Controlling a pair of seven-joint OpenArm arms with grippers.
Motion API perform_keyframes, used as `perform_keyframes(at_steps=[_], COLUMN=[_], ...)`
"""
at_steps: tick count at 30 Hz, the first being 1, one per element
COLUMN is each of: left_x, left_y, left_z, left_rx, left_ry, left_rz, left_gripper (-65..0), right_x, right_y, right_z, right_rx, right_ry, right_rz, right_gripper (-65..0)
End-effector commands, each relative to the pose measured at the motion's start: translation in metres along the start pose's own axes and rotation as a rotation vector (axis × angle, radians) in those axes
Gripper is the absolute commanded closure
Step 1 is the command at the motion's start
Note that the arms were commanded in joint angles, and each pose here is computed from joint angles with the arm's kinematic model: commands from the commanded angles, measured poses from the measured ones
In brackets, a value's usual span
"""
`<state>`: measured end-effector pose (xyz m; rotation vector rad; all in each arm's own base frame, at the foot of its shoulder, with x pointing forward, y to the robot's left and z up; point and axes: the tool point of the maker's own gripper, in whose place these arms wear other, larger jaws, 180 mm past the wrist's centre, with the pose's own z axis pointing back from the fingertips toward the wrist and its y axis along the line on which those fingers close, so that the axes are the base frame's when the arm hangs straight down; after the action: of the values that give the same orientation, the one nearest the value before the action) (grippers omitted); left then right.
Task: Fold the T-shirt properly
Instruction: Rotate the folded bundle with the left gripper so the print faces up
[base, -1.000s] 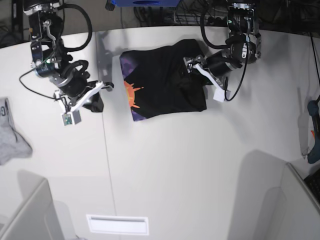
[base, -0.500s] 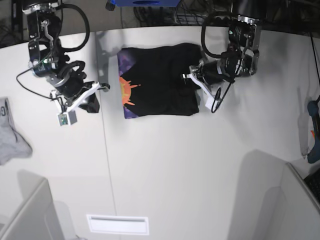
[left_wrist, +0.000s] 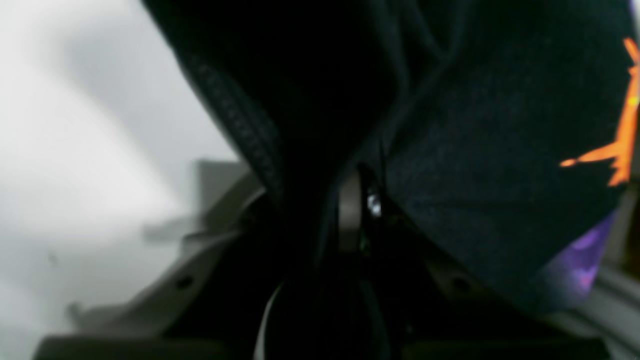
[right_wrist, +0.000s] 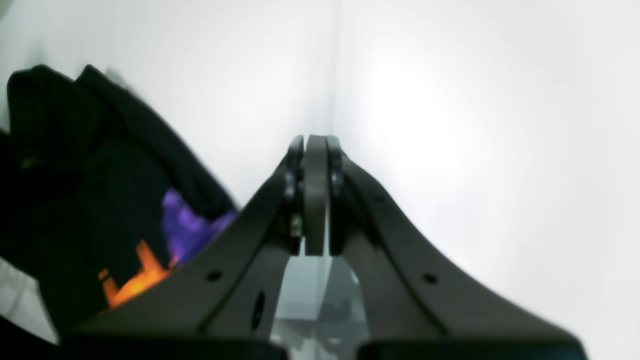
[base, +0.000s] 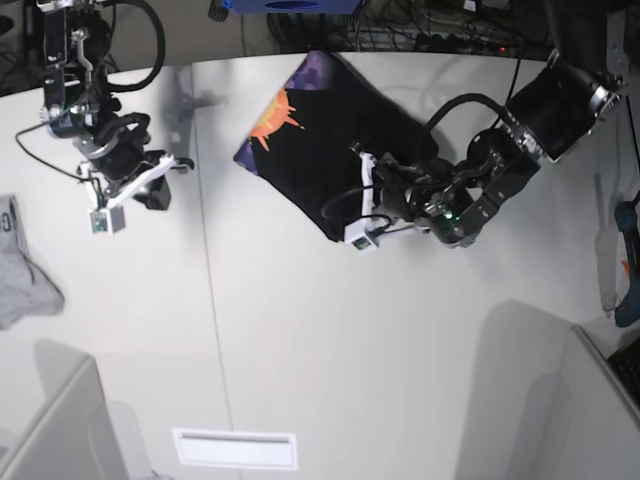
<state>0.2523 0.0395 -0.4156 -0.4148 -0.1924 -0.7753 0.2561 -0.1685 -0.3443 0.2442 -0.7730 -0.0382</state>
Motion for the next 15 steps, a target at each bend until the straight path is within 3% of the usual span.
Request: perform_keyframes(at_steps=[1,7,13,15], left_x=[0.015,0.038,0.048,0.054], left_y=[-0.007,-0.026,-0.017,-0.017], left_z=[0.006,0.003,0.0,-0.001], left_rx=[-0.002,0.153,0.279,0.301], left_ry=[-0.014,0.022,0.044,0.02], left_rz=[-0.072,-0.463,-0.624,-0.727], left_gripper=[0.0,0.0,0.0,0.0], right_x=[0.008,-0.007,-0.025,-0.029], right_y=[-0.007,-0.03,-0.045,-0.046], right_z=[0.005,0.016,0.026,0.027], right_rx=[-0.016,-0.08,-0.131,-0.136], right_ry=[-0.033,-0.008,0.013,0.015], right_rz=[0.009,-0.028,-0.087,-0.105], right_gripper=[0.0,0.0,0.0,0.0])
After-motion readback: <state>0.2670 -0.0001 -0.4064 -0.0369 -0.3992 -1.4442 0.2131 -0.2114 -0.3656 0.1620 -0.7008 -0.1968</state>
